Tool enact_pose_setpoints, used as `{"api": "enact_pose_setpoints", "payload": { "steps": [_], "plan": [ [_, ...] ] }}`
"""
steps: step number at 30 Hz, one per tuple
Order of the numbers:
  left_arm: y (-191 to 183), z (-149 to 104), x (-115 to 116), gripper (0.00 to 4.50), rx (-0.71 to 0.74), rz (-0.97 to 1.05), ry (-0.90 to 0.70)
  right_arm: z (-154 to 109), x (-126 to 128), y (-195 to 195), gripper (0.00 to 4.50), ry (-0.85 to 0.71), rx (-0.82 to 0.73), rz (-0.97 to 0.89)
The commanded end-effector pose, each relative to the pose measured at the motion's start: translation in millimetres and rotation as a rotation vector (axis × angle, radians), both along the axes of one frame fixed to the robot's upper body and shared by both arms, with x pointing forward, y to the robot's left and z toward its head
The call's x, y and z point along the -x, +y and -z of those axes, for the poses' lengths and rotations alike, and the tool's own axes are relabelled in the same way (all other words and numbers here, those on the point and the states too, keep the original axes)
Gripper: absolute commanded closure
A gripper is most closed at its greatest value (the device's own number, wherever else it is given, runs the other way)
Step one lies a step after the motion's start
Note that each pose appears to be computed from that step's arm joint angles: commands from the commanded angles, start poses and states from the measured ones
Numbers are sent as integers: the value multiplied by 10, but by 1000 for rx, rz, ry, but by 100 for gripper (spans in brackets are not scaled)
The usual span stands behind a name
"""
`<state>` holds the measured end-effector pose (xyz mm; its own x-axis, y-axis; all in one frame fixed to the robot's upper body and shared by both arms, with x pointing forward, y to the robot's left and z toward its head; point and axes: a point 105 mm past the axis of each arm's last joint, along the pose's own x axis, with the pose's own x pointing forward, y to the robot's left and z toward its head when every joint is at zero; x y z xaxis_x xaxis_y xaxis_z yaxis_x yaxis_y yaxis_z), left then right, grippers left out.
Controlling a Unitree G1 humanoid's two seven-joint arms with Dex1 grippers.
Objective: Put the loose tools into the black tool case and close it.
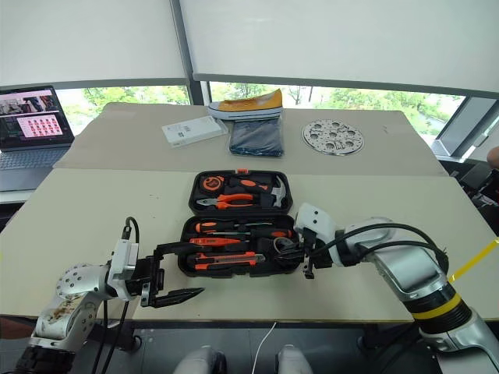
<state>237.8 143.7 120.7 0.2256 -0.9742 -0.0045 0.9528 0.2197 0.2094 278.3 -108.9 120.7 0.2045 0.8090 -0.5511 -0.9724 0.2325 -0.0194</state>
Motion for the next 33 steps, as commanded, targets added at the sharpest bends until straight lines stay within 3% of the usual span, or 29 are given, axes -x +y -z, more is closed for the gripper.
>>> {"api": "enact_pose_setpoints", "payload": {
  "steps": [1,5,6,10,12,16,17,20,21,23,26,27,32,33],
  "plan": [
    [31,-99,16,0,-6,-14,-59,-22,-72,-21,442,-33,39,28],
    [49,-55,46,0,-27,-11,-28,-17,-127,-53,442,-61,67,49],
    [48,-55,48,0,-28,-10,-27,-23,-139,-50,371,-71,65,51],
    [48,-75,42,0,-16,-32,-22,-66,-83,-56,257,-49,55,18],
    [80,-83,25,0,-14,-60,-22,-149,-33,-61,175,-28,20,-11],
    [239,-146,-79,0,24,-181,-10,-501,5,-120,33,-42,-145,-39],
    [316,-170,-144,0,43,-245,4,-625,-8,-166,17,-59,-204,-38],
    [541,-142,-336,0,47,-433,66,-839,-135,-331,17,-114,-327,38],
    [627,-103,-411,52,41,-505,106,-881,-228,-400,10,-119,-376,104],
    [804,-67,-611,105,45,-666,163,-804,-512,-619,10,-146,-393,290],
    [953,20,-821,236,-40,-807,205,-471,-786,-845,94,-287,-147,386],
    [967,53,-857,257,-77,-820,210,-409,-836,-864,115,-317,-100,385],
    [898,69,-1087,449,-106,-841,205,-178,-1088,-800,296,-391,-23,366],
    [851,60,-1126,450,-97,-830,205,-153,-1117,-768,320,-402,-15,349]
  ]
}}
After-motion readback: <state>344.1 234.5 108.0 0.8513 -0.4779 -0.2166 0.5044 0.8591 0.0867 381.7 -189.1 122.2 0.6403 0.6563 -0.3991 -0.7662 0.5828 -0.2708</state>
